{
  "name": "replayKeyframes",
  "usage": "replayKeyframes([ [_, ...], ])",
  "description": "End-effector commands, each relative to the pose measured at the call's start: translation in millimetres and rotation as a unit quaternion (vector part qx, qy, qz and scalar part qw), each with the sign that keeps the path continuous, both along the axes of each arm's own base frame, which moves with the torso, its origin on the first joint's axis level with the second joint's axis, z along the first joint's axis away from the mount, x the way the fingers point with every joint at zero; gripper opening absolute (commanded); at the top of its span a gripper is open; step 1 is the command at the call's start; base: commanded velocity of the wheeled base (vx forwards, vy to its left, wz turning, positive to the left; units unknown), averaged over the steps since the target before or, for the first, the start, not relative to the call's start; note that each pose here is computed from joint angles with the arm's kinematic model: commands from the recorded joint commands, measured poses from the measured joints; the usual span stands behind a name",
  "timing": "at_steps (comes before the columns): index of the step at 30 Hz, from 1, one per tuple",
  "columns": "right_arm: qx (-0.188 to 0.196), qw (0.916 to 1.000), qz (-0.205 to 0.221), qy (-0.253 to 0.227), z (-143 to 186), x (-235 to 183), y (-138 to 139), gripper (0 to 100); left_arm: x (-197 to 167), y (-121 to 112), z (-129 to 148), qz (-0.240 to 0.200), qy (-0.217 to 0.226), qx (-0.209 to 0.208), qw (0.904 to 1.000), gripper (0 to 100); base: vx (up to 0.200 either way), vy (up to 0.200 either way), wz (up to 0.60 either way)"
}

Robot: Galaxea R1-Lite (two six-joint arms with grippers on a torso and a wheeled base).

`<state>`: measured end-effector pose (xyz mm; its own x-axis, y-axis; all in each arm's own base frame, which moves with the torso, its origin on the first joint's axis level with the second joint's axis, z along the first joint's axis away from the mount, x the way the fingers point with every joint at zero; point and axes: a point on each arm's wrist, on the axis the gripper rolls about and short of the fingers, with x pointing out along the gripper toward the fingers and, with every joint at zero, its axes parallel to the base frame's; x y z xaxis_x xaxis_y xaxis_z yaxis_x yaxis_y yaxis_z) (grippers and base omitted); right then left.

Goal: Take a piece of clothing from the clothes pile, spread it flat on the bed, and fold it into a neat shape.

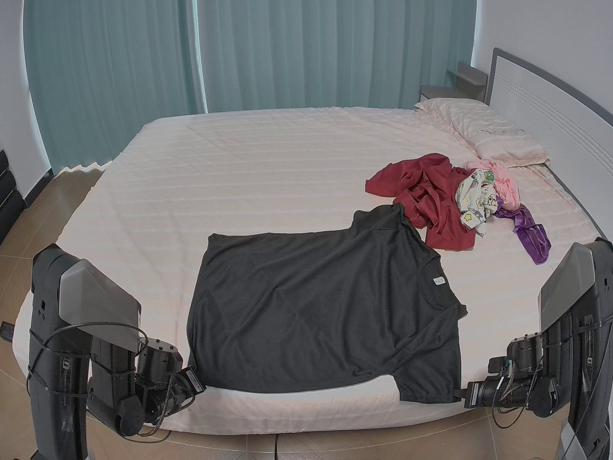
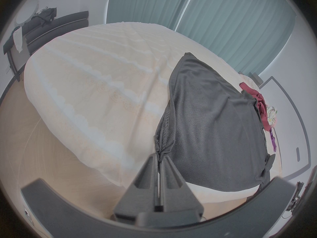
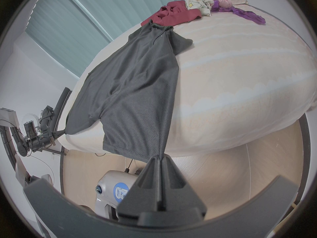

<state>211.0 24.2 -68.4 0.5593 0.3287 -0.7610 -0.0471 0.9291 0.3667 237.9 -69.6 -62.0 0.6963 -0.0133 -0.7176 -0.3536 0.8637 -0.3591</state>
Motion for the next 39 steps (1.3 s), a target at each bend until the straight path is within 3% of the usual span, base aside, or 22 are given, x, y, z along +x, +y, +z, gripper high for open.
replayKeyframes([
  [1, 0.001, 0.9999, -0.01, -0.01, 10, -4, -4, 0, -2, 1, 1, 0.001, 0.001, 0.001, 1.0, 0, 0.0, 0.0, 0.0],
  [9, 0.005, 0.9991, -0.029, 0.031, 18, -12, -9, 0, -4, 3, 12, -0.004, -0.026, 0.001, 0.9996, 0, 0.0, 0.0, 0.0],
  [16, -0.005, 0.9976, -0.022, 0.065, 40, -27, -9, 0, -18, 7, 17, -0.033, -0.026, 0.033, 0.9986, 0, 0.0, 0.0, 0.0],
  [24, -0.027, 0.9949, -0.011, 0.096, 46, -38, -10, 0, -33, 11, 18, -0.064, 0.0, 0.071, 0.9954, 0, 0.0, 0.0, 0.0],
  [34, -0.059, 0.9907, -0.01, 0.122, 46, -45, -7, 0, -34, 12, 18, -0.063, 0.004, 0.084, 0.9945, 0, 0.0, 0.0, 0.0],
  [39, -0.073, 0.9886, -0.002, 0.132, 51, -51, -4, 0, -42, 15, 19, -0.069, 0.044, 0.115, 0.99, 0, 0.0, 0.0, 0.0],
])
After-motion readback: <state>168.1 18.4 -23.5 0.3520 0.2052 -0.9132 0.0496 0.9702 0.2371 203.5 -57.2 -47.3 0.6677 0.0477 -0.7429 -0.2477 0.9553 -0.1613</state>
